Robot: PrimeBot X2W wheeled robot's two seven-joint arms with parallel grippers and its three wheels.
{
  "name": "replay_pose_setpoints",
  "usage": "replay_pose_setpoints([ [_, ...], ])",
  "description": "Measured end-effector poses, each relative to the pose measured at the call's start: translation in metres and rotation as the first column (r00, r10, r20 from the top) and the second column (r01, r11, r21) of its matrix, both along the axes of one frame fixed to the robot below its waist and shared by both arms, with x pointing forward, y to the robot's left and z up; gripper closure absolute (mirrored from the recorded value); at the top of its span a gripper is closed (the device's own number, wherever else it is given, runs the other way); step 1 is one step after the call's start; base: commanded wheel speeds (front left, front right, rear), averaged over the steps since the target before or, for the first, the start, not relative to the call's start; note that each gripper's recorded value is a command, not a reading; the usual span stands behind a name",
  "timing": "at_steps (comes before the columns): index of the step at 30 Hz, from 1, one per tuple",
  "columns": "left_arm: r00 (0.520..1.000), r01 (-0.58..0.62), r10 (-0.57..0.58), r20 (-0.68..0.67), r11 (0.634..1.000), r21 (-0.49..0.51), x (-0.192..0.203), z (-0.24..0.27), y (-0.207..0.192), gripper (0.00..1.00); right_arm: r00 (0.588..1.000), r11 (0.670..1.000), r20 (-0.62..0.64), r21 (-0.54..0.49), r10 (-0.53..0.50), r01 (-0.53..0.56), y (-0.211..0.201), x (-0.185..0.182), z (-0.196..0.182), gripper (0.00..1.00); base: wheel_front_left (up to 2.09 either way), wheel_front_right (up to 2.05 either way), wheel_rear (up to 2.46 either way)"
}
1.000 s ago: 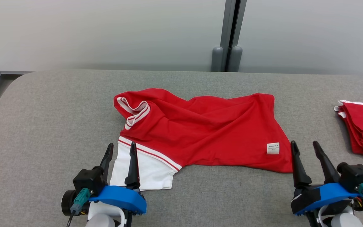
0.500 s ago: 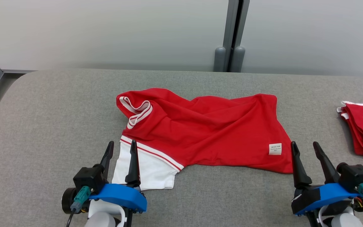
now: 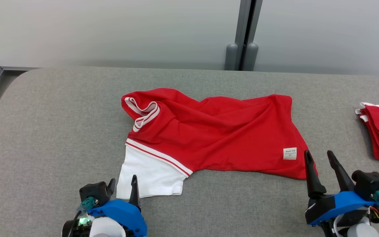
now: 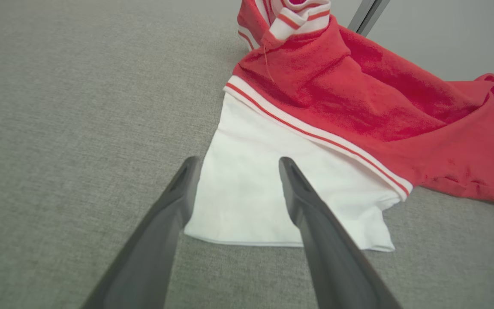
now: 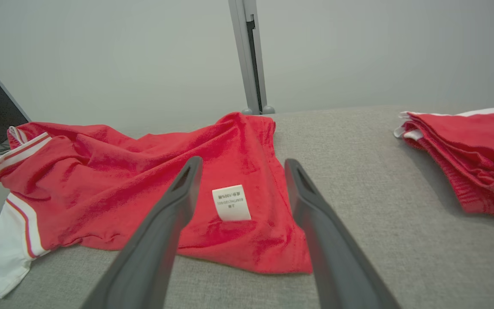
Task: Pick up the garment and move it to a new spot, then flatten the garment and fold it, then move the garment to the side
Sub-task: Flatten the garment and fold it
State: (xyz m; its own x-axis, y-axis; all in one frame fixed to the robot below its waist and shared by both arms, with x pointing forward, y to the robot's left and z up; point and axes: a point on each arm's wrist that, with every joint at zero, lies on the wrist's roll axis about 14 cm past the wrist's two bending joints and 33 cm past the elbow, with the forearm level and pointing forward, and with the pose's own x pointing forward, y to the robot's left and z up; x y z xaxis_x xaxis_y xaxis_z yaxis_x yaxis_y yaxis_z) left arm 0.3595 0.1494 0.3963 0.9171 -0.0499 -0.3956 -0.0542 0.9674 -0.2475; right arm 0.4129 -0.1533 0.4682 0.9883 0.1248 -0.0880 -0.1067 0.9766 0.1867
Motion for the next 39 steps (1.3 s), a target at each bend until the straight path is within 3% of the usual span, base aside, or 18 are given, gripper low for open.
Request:
replay_pose_setpoints([
  [9, 0.980, -0.045, 0.043, -0.196, 0.999, -0.006, -0.012, -0.041, 0.003, 0.00, 0.996, 0.998, -0.067, -0.012, -0.059, 0.058, -0.021, -0.002, -0.020, 0.00, 0.00, 0.00, 0.00],
  [18, 0.962, -0.067, 0.067, -0.264, 0.998, 0.013, -0.010, -0.055, 0.005, 0.00, 0.991, 0.994, -0.090, -0.047, -0.102, 0.098, -0.038, 0.002, -0.028, 0.00, 0.00, 0.00, 0.00],
  [19, 0.961, -0.058, 0.058, -0.270, 0.998, 0.009, -0.010, -0.055, 0.003, 0.03, 0.990, 0.994, -0.098, -0.051, -0.104, 0.099, -0.038, 0.002, -0.030, 0.00, 0.00, 0.00, 0.00],
  [20, 0.962, -0.053, 0.052, -0.270, 0.999, 0.004, -0.010, -0.055, 0.002, 0.28, 0.989, 0.993, -0.104, -0.058, -0.106, 0.101, -0.040, 0.002, -0.031, 0.00, 0.00, 0.00, 0.00],
  [21, 0.963, -0.052, 0.050, -0.264, 0.999, 0.001, -0.008, -0.053, 0.002, 0.96, 0.987, 0.992, -0.118, -0.068, -0.109, 0.102, -0.041, 0.002, -0.034, 0.00, 0.00, 0.00, 0.00],
  [27, 0.981, -0.030, 0.026, -0.195, 0.999, -0.020, -0.001, -0.037, -0.006, 1.00, 0.963, 0.987, -0.245, -0.142, -0.112, 0.079, -0.046, 0.003, -0.056, 0.00, 0.00, 0.00, 0.00],
  [39, 0.998, -0.064, 0.063, -0.013, 0.998, -0.022, 0.013, 0.007, 0.002, 1.00, 0.895, 0.986, -0.443, -0.166, -0.051, -0.026, -0.022, 0.015, -0.082, 0.00, 0.00, 0.00, 0.00],
])
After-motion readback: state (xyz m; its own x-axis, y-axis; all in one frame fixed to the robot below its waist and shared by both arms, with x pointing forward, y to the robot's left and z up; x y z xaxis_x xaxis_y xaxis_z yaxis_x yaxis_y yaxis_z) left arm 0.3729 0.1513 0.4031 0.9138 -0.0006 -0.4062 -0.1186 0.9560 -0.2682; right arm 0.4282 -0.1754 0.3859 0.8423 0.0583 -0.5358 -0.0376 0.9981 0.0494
